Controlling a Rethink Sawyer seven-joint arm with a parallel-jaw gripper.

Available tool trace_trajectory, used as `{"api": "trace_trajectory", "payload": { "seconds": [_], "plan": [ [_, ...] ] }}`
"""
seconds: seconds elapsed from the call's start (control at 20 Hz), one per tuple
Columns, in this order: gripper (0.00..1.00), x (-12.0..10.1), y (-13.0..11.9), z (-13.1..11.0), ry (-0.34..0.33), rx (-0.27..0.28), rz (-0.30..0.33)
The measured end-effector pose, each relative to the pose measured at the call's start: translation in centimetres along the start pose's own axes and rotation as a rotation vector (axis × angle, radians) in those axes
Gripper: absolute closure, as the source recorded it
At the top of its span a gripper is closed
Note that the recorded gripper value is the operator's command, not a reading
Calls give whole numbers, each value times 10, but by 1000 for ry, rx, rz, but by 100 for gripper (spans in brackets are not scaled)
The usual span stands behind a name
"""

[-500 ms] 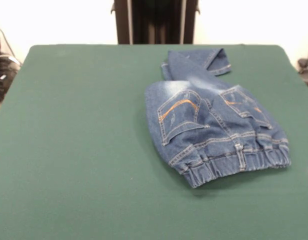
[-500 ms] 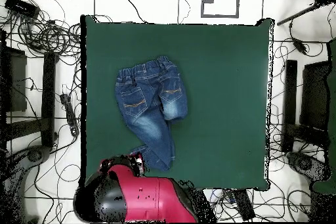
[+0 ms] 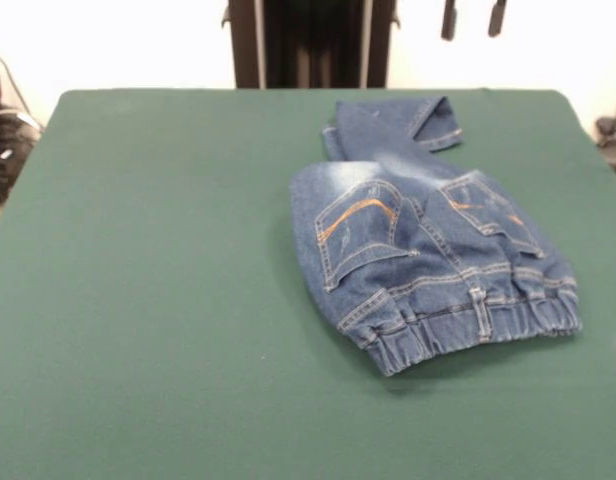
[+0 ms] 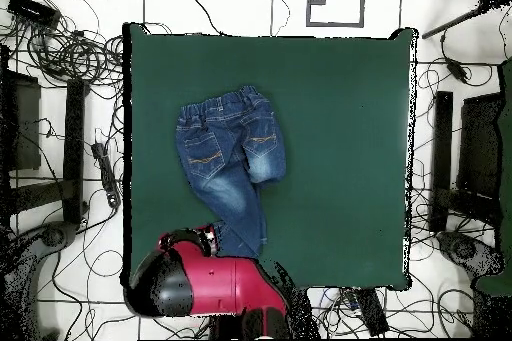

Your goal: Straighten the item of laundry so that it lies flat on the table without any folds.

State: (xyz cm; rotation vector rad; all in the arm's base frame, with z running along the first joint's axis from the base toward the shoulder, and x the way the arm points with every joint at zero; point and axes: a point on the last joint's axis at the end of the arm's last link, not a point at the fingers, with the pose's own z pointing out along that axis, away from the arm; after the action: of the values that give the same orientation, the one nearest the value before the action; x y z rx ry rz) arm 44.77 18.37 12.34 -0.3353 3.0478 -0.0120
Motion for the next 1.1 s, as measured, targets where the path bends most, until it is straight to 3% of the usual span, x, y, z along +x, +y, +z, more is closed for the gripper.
{"api": "trace_trajectory", "payload": {
  "seconds": [0.7,1.1],
  "plan": [
    [0,46,45,84,88,4,-12],
    [0,59,26,111,126,8,34]
  ]
}}
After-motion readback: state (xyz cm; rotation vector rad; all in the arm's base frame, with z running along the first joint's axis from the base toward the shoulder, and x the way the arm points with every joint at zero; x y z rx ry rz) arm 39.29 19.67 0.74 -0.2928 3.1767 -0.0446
